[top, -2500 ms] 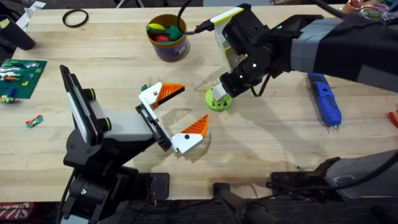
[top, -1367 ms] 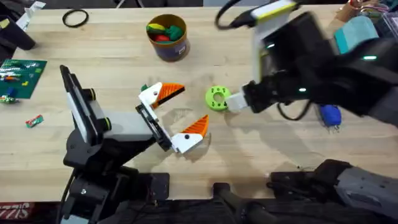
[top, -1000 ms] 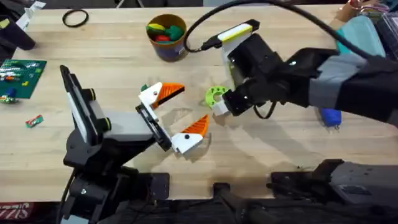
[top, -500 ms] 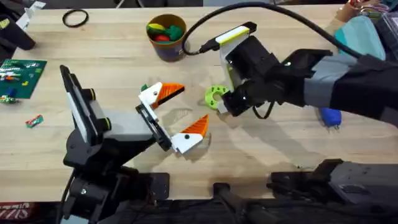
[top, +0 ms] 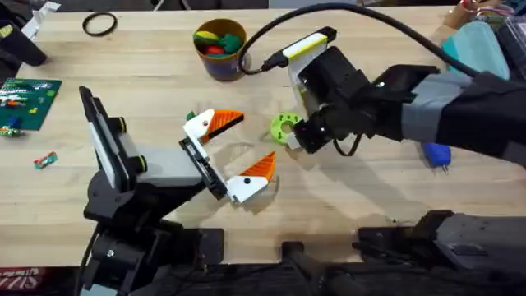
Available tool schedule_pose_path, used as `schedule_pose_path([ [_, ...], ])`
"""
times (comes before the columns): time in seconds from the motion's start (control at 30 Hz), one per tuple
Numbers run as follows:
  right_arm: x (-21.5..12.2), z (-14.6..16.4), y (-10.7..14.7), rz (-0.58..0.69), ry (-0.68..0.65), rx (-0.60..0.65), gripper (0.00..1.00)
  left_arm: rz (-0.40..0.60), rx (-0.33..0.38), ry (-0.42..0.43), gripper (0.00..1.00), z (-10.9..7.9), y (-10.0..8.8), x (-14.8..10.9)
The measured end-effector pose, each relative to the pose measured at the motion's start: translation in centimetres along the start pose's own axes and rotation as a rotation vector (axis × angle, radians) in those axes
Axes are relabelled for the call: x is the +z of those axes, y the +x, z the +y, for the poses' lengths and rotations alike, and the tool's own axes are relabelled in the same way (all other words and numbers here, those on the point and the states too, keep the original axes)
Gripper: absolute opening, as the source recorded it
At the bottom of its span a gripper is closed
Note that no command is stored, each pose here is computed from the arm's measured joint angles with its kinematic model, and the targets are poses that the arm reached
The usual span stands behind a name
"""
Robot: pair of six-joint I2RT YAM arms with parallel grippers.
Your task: Pick up the gripper from the table and insert it into the empty holder that is missing its gripper. Then pick up a screw, insert it into the mounting hole, and use the screwdriver to tighten it. Finally, clean up the table by picking up the vegetable and placing it into the bucket.
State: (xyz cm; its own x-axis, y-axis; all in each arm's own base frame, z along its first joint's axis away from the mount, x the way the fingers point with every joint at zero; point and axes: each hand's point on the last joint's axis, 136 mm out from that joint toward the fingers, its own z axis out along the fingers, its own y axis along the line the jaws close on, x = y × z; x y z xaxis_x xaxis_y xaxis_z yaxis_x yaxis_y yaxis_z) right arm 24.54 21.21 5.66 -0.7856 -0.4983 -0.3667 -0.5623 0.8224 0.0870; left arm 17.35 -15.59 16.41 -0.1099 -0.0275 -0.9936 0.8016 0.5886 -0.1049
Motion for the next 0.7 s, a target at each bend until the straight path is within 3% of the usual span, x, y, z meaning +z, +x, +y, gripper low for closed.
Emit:
schedule_pose_path([
  [0.5, 0.08, 0.72, -0.24, -0.011, -0.009, -0.043, 0.228, 0.000, 0.000, 0.000, 0.979, 0.00, 0.00, 0.00],
  [0.7, 0.38, 0.70, -0.25, -0.008, -0.002, -0.059, 0.152, 0.000, 0.000, 0.000, 0.979, 0.00, 0.00, 0.00],
])
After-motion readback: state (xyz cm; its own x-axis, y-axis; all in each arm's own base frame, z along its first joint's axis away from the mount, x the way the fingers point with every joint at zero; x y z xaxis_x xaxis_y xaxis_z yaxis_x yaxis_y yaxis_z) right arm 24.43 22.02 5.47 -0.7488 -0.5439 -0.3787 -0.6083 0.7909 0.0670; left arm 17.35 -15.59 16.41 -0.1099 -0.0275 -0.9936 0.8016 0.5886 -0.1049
